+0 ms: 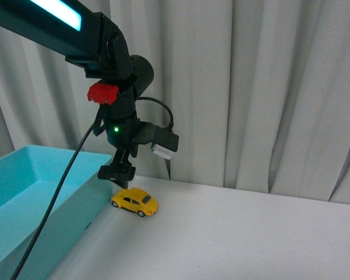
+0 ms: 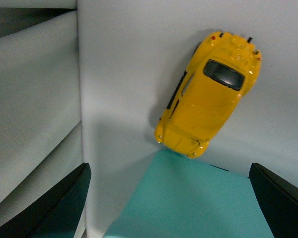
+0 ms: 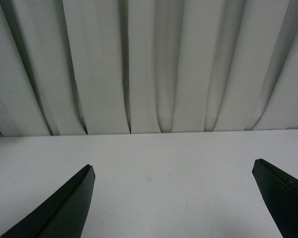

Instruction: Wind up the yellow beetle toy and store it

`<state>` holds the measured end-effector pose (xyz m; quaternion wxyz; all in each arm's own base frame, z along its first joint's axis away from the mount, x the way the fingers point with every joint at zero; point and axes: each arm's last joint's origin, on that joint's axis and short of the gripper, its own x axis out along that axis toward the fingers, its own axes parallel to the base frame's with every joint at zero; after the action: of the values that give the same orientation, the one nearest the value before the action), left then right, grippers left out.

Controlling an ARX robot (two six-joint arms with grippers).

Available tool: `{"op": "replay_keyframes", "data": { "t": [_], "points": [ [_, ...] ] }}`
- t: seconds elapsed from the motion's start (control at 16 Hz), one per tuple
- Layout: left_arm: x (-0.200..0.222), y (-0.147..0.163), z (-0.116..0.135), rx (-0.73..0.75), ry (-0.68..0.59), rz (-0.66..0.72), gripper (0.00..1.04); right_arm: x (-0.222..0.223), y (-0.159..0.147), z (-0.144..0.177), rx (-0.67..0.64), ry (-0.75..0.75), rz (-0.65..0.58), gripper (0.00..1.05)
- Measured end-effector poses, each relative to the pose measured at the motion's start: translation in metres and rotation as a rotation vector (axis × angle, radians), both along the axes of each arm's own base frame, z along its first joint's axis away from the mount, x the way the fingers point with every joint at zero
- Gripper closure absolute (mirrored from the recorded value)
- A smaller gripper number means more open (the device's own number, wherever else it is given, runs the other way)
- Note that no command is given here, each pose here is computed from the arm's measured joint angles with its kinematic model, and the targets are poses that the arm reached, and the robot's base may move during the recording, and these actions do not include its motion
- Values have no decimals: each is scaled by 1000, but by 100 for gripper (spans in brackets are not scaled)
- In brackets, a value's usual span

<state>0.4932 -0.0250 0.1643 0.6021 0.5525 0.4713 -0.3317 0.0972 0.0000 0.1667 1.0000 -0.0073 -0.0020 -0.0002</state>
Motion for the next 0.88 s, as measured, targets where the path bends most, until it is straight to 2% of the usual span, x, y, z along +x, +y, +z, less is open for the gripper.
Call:
{"op": "replay_keyframes", "data": {
  "t": [0.44,0.75,0.88],
  "points": [
    [5,-2,-30,-8,31,-92,7,0,0,0,0,0,0,7],
    [6,1,-41,-7,55,-68,7,0,0,0,0,0,0,7],
    [6,2,-43,-4,39,-13,7,0,0,0,0,0,0,7]
  ]
}}
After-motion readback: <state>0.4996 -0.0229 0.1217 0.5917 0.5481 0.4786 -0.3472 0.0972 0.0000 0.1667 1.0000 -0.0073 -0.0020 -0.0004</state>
